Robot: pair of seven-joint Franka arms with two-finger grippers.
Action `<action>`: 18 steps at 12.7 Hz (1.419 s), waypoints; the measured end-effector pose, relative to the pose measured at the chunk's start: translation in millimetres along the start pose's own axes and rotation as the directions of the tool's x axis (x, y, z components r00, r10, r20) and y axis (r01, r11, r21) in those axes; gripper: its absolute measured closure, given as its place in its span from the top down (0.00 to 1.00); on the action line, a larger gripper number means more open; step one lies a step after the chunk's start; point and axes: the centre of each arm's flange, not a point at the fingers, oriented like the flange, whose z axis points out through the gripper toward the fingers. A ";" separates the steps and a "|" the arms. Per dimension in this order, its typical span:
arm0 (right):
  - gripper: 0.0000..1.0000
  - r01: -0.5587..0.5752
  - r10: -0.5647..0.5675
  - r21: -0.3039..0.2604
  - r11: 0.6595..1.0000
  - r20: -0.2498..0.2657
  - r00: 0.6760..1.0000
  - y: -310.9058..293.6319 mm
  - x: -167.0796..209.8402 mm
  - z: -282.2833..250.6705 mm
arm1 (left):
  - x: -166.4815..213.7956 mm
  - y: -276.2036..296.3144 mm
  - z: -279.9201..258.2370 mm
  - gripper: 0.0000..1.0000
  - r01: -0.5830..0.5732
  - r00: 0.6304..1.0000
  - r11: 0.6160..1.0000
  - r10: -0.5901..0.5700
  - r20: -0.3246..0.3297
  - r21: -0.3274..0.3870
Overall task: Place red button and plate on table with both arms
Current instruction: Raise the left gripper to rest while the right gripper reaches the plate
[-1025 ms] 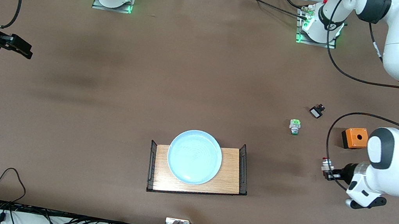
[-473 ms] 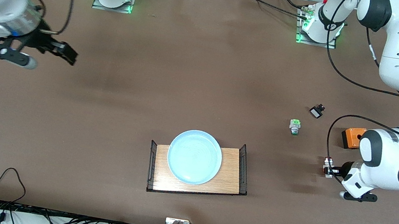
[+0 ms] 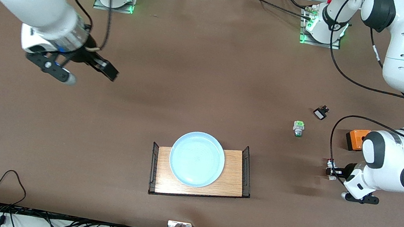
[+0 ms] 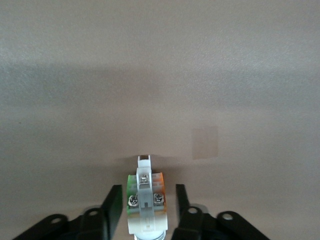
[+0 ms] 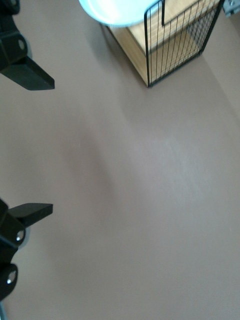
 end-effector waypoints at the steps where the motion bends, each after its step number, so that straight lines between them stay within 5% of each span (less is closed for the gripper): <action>1: 1.00 -0.005 0.006 0.015 1.000 -0.015 1.000 -21.0 -7.0 8.0 | 1.7 2.5 -9.5 0.67 -0.004 1.000 1.000 0.004 -0.012 -0.001; 4: 1.00 -0.099 0.098 0.125 0.987 0.021 0.995 -65.4 -20.0 33.4 | -1.0 11.1 -79.8 0.97 0.004 0.998 1.000 -0.005 -0.055 -0.017; 5: 1.00 -0.133 0.128 0.155 0.979 0.042 0.991 -70.4 -17.3 39.5 | -4.5 12.8 -111.5 1.00 0.026 0.996 1.000 -0.027 -0.082 -0.017; 12: 1.00 -0.260 0.259 0.245 0.934 0.036 0.965 -108.5 -17.5 88.6 | -64.4 22.7 -285.7 1.00 0.044 0.988 0.999 -0.041 -0.148 0.020; 18: 1.00 -0.299 0.302 0.244 0.922 0.029 0.953 -140.3 -34.9 154.5 | -133.2 42.0 -367.2 1.00 -0.007 0.997 0.997 0.012 -0.071 0.076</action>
